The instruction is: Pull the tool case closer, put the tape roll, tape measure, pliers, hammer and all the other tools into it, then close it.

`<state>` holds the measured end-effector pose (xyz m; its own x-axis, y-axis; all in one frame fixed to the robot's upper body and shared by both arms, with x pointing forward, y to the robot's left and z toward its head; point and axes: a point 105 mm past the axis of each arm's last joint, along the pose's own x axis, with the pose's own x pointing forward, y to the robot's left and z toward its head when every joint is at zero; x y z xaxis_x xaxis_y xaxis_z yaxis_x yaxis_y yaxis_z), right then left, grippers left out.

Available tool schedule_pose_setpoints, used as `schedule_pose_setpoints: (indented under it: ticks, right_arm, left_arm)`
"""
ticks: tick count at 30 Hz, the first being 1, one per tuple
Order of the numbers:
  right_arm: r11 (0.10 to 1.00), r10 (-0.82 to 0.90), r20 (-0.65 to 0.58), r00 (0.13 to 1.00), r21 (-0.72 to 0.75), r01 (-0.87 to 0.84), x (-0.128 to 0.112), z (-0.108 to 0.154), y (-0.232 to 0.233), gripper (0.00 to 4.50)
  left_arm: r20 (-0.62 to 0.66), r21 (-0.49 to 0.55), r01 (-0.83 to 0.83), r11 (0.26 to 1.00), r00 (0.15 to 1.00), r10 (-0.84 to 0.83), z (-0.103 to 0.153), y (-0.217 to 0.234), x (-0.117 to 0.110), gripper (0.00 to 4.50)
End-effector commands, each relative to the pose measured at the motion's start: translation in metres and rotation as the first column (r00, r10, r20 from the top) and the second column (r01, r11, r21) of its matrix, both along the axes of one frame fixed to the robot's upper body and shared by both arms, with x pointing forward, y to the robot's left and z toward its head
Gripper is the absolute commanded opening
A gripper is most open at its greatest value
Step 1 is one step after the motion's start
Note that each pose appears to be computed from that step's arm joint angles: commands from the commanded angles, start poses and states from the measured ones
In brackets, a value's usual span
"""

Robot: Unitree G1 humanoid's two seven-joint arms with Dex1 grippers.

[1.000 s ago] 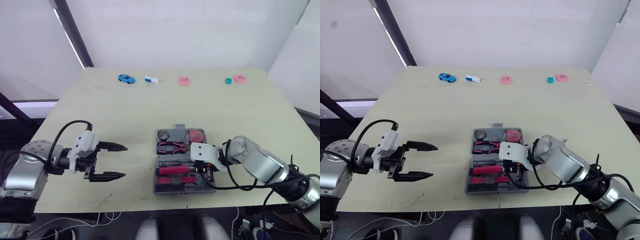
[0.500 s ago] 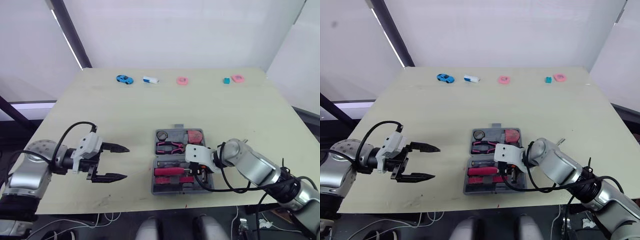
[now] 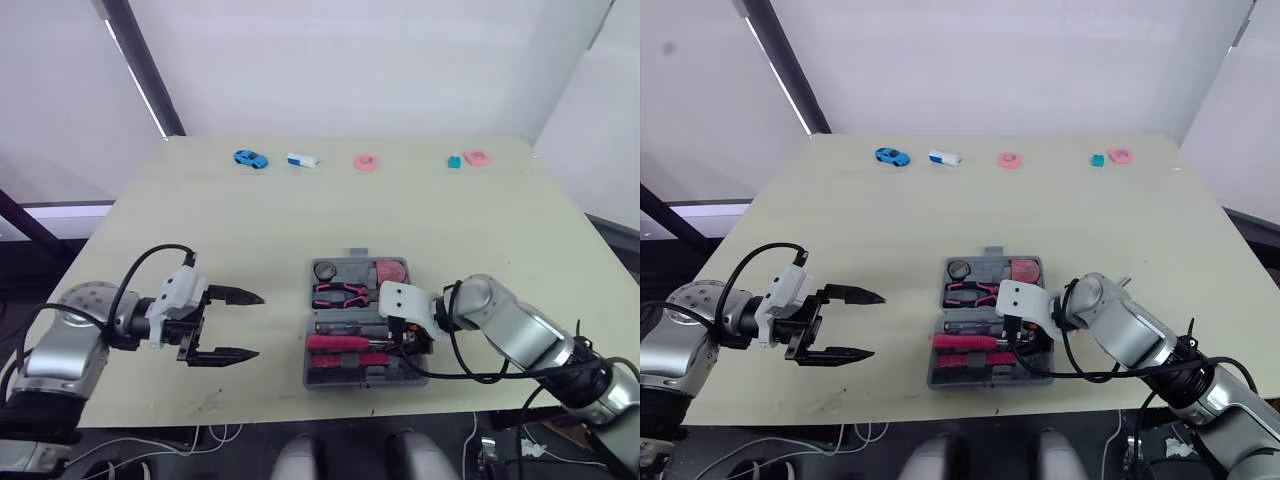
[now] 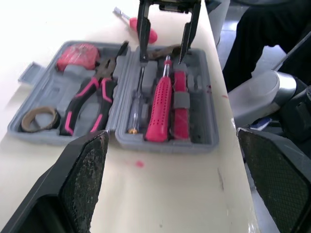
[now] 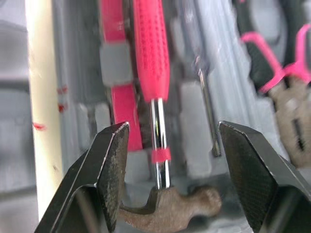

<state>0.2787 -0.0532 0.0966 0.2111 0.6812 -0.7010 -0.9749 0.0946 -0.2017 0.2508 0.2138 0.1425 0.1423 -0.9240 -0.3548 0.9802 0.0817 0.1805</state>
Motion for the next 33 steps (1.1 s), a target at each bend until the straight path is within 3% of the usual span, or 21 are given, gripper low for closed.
schedule_pose_setpoints:
  ticks: [1, 11, 24, 27, 31, 33]
  right_arm:
    - [0.999, 0.021, 0.045, 0.999, 0.049, -0.024, 0.000, 0.012, 0.000, 3.03]
    - [0.998, 0.023, 0.010, 1.000, 0.065, -0.024, -0.001, 0.005, 0.006, 3.03]
    - [0.998, -0.027, -0.086, 0.996, 0.054, 0.032, 0.002, -0.032, -0.010, 3.03]
    - [0.998, -0.029, -0.085, 0.996, 0.058, 0.034, 0.003, -0.033, -0.009, 2.19]
    - [0.994, -0.045, -0.071, 0.996, 0.092, 0.051, 0.007, -0.028, -0.004, 0.28]
    - [0.994, -0.047, -0.068, 0.997, 0.091, 0.053, 0.007, -0.028, -0.004, 0.03]
  left_arm:
    - [0.030, -0.021, 0.069, 0.997, 0.997, -0.069, 0.012, -0.007, -0.005, 4.50]
    - [0.034, -0.022, 0.070, 0.997, 0.997, -0.069, 0.011, -0.007, -0.005, 4.50]
    - [0.037, -0.014, 0.048, 0.999, 0.998, -0.047, 0.011, -0.003, -0.005, 4.50]
    - [0.038, -0.013, 0.046, 0.999, 0.998, -0.045, 0.011, -0.003, -0.005, 4.50]
    - [0.040, -0.010, 0.045, 0.999, 0.998, -0.045, 0.011, -0.002, -0.004, 4.50]
    - [0.040, -0.008, 0.044, 0.999, 0.998, -0.044, 0.011, -0.002, -0.004, 4.50]
